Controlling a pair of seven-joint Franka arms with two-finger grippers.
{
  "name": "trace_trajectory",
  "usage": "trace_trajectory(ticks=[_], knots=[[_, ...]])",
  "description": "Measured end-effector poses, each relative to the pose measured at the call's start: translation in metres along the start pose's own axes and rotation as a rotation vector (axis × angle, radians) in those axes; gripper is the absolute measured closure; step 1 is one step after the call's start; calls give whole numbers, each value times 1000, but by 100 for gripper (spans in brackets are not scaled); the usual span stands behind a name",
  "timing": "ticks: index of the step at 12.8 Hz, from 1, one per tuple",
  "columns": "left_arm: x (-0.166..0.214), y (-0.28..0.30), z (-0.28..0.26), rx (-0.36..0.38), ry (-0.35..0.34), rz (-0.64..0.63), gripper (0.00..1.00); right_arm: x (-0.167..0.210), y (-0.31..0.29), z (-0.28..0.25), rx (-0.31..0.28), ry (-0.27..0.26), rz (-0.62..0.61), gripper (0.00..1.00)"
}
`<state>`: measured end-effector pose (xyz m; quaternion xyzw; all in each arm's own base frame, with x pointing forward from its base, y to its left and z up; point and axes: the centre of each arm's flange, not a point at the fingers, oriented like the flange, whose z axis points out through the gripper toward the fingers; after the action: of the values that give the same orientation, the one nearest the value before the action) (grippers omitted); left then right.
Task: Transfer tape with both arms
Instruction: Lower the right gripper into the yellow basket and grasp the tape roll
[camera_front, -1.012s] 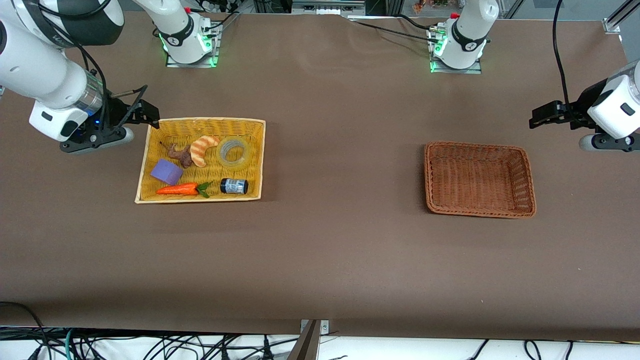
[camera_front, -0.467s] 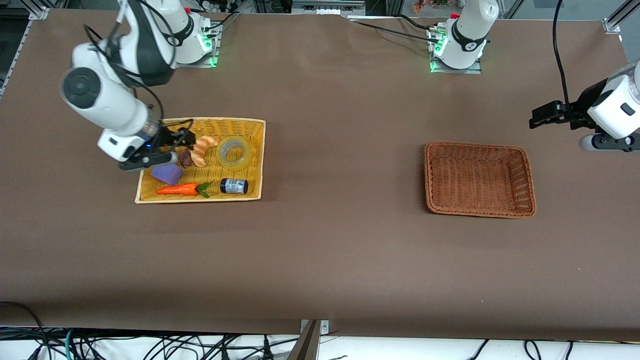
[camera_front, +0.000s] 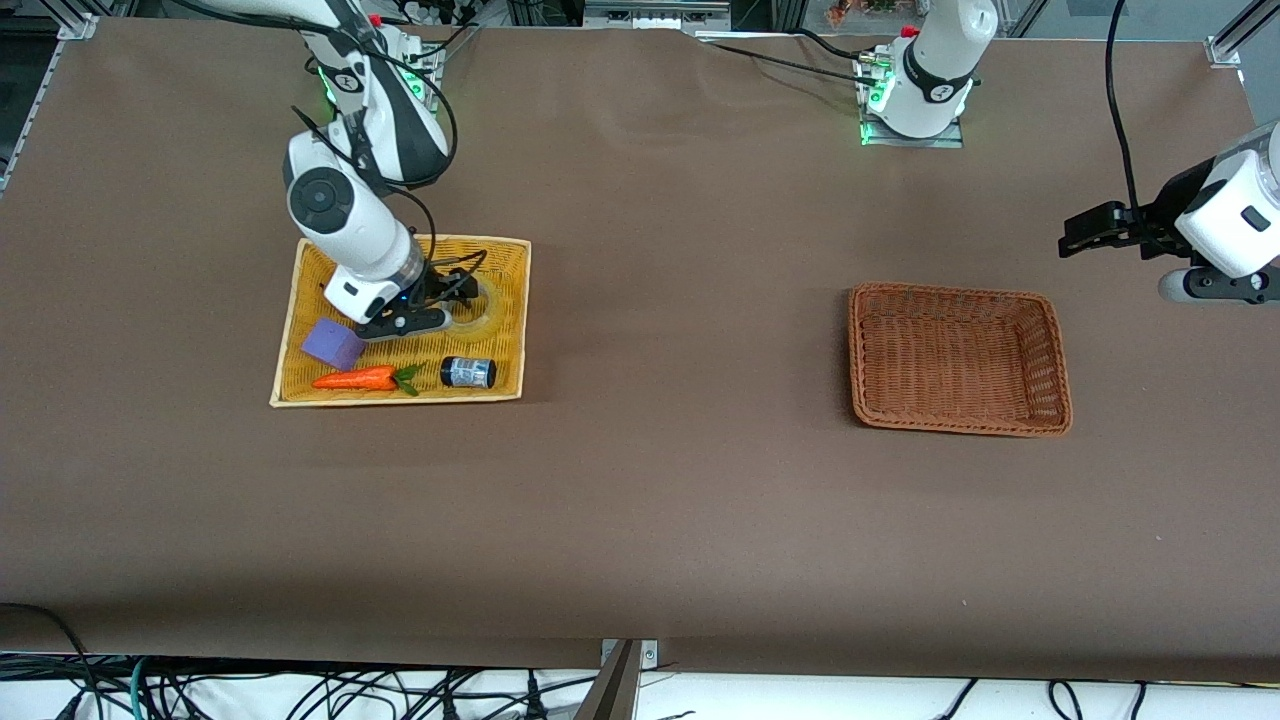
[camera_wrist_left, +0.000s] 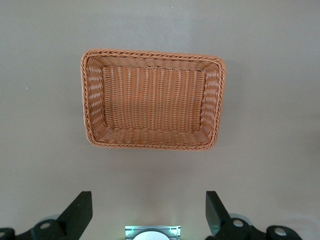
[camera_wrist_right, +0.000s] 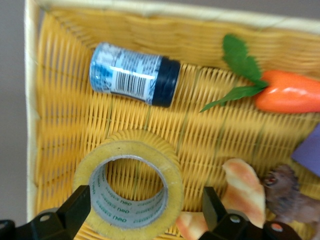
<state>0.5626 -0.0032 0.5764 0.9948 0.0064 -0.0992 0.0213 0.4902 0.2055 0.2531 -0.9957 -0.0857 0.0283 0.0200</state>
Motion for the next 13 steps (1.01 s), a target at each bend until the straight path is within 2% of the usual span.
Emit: trace_trajectory(ticks=[5, 6, 11, 13], knots=[[0, 0, 0, 0, 0, 0, 0, -10, 5, 26, -2, -28, 5, 4], [0, 0, 0, 0, 0, 0, 0, -12, 6, 31, -2, -33, 6, 14], [0, 0, 0, 0, 0, 0, 0, -18, 9, 48, -3, -41, 8, 74], [0, 0, 0, 0, 0, 0, 0, -14, 8, 43, -2, -32, 5, 78]])
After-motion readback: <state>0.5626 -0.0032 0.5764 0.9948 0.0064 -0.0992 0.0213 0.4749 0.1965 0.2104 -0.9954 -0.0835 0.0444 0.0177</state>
